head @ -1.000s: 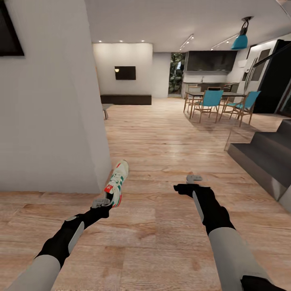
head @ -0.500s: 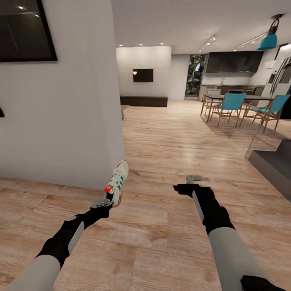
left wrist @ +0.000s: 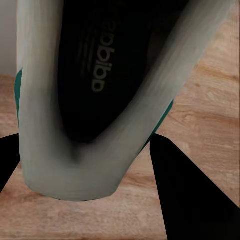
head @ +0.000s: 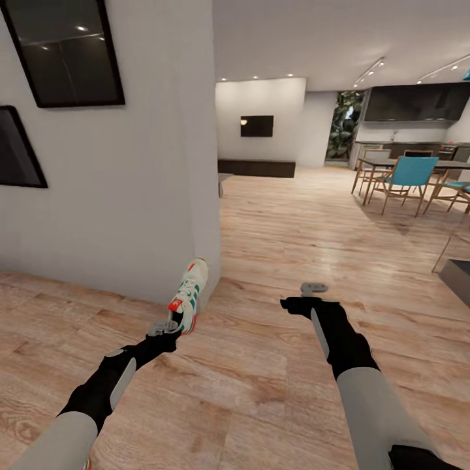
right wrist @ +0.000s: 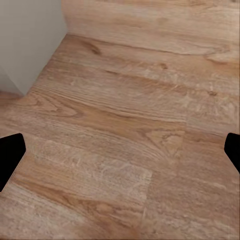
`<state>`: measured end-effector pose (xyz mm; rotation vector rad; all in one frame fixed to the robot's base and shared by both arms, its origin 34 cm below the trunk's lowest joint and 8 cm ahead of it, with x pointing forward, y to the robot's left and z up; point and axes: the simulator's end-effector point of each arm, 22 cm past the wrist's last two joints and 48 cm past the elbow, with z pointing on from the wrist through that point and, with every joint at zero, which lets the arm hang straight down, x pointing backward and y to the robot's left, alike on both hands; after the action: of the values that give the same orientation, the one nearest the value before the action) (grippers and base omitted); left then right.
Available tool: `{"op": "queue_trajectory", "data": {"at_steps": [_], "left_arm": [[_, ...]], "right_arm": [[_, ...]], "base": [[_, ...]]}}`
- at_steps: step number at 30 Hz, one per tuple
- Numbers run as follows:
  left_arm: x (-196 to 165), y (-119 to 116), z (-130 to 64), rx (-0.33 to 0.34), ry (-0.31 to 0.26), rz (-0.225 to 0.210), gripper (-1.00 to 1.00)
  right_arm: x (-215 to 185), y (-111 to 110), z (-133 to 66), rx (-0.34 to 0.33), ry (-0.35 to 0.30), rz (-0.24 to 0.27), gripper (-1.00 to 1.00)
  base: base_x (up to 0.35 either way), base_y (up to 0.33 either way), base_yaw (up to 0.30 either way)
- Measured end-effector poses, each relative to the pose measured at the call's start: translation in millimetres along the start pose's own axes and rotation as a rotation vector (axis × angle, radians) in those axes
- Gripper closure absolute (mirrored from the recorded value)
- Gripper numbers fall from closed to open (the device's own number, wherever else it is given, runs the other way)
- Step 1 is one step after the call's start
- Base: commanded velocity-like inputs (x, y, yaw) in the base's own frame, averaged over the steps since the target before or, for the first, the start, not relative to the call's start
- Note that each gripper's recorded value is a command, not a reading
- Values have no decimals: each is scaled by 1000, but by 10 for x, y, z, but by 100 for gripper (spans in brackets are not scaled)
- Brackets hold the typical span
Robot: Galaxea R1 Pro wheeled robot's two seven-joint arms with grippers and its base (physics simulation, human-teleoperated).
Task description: Pick up the two gym shoes and the two sandals from the corridor floor and place them onto the hallstand (shoe rack) in the corridor, making sure they are on the rack and not on the floor. Arrange them so the two gym shoes are next to each other and the two sandals are next to each other.
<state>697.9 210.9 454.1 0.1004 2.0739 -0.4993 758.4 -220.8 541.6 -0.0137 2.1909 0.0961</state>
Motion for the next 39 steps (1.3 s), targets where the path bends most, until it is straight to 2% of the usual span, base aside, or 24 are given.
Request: {"op": "queue_trajectory", "data": {"at_steps": [31, 39], "left_arm": [[-175, -63, -81, 5, -30, 11, 100], [-225, -84, -104, 7, -39, 13, 100]], "right_arm": [[-185, 19, -146, -2, -35, -2, -100], [-232, 24, -187, -3, -44, -2, -100]], "base": [[5, -3, 238], [173, -165, 238]]}}
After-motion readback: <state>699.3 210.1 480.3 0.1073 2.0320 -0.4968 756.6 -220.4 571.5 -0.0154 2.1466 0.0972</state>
